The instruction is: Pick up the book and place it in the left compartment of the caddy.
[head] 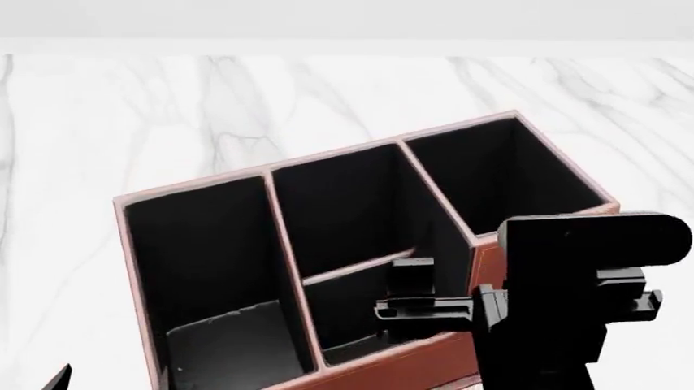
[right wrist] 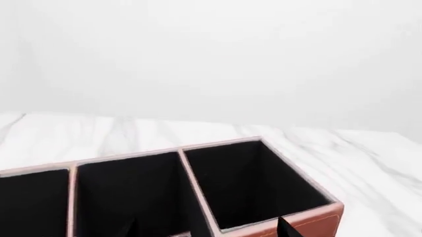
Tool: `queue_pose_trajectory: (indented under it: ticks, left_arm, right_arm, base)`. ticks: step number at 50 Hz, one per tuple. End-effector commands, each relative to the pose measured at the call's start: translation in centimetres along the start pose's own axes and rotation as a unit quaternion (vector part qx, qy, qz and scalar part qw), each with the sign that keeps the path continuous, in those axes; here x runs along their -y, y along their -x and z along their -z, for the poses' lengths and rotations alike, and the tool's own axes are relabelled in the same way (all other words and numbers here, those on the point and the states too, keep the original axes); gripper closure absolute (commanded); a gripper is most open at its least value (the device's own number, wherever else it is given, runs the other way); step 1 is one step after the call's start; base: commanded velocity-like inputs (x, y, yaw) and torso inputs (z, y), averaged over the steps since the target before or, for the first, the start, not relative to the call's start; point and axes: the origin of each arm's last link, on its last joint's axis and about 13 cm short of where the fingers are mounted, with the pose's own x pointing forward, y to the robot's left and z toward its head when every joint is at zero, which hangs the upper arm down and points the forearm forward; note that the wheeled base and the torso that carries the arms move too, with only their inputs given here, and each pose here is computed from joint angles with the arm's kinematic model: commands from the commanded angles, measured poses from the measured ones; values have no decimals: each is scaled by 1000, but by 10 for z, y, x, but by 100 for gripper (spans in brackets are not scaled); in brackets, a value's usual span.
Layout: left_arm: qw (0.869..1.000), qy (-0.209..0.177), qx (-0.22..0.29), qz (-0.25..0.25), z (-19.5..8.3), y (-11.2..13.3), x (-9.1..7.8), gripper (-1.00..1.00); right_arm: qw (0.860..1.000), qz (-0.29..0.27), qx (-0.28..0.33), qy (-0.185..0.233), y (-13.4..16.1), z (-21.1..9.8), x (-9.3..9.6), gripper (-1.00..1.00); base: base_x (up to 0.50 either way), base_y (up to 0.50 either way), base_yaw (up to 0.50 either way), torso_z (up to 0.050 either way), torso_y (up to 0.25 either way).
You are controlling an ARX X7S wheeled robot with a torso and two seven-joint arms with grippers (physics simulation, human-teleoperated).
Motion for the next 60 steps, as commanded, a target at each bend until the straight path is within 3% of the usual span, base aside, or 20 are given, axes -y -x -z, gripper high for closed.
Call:
queue_pose_trajectory:
  ticks: [1, 2, 7, 8, 9, 11, 12, 14, 15, 16, 17, 18, 19, 20, 22, 23, 27, 45, 60]
  left_arm:
    - [1000, 1, 0, 0, -1, -1, 0, -100]
    - [1000, 0, 1, 0, -1, -1, -1, -100]
    - [1000, 1, 1, -1, 0, -1, -1, -100]
    - [1000, 1, 1, -1, 0, -1, -1, -100]
    - [1000, 1, 1, -1, 0, -1, -1, -100]
    - [1000, 1, 1, -1, 0, 0, -1, -100]
    - [1000, 0, 1, -1, 1, 0, -1, -100]
    - [1000, 0, 2, -2, 1, 0, -2, -100]
    - [1000, 0, 2, -3, 1, -1, -2, -100]
    - [1000, 0, 2, -3, 1, -1, -2, -100]
    - [1000, 0, 2, -3, 0, -1, -2, -100]
    - [1000, 1, 2, -3, 0, -1, -2, -100]
    - [1000, 0, 2, -3, 1, -2, -2, -100]
    - [1000, 1, 2, -4, 0, -2, -2, -100]
    - [1000, 1, 2, -4, 0, -2, -2, -100]
    - [1000, 0, 2, -3, 1, -2, -2, -100]
    - [1000, 0, 2, -4, 1, -2, -2, -100]
    - [1000, 0, 3, -6, 1, -3, -3, -100]
    - [1000, 0, 3, -7, 1, -3, -3, -100]
  right_arm:
    - [995, -59, -76, -8, 1, -28, 11, -100]
    - [996, -47, -76, -24, 0, -29, 12, -100]
    - [996, -57, -71, 5, -2, -33, 19, -100]
    - [992, -101, -73, 9, -2, -36, 20, -100]
    - [990, -105, -92, 14, -3, -39, 24, -100]
    - [986, -160, -44, -25, -2, -49, 26, -100]
    - [981, -189, -46, -20, -3, -60, 32, -100]
    - [978, -196, -64, -40, -3, -64, 36, -100]
    - [970, -230, -84, -8, -1, -67, 37, -100]
    - [972, -222, -79, -2, -1, -68, 37, -100]
    - [957, -260, -89, 90, 4, -94, 53, -100]
    - [958, -207, -85, 182, 10, -120, 75, -100]
    - [925, -289, -135, 206, 7, -122, 67, -100]
    - [904, -304, -190, 234, 3, -109, 56, -100]
    - [845, -332, -305, 286, -2, -77, 42, -100]
    - [831, -336, -330, 297, -3, -71, 41, -100]
    - [813, -345, -360, 300, -2, -68, 41, -100]
    - [784, -346, -404, 320, 0, -66, 40, -100]
    - [780, -335, -423, 318, 3, -61, 44, -100]
  base:
    - [0, 0, 0, 0, 0]
    - [0, 0, 0, 0, 0]
    - [0, 0, 0, 0, 0]
    - [0, 0, 0, 0, 0]
    - [0, 0, 0, 0, 0]
    - [0, 0, 0, 0, 0]
    - [0, 0, 0, 0, 0]
    - [0, 0, 0, 0, 0]
    - [0, 0, 0, 0, 0]
    - [0, 0, 0, 0, 0]
    - [0, 0, 0, 0, 0]
    - [0, 0, 0, 0, 0]
    - [0, 0, 0, 0, 0]
    - [0, 0, 0, 0, 0]
    - [0, 0, 0, 0, 0]
    - [0, 0, 0, 0, 0]
    - [0, 0, 0, 0, 0]
    - [0, 0, 0, 0, 0]
    - [0, 0, 0, 0, 0]
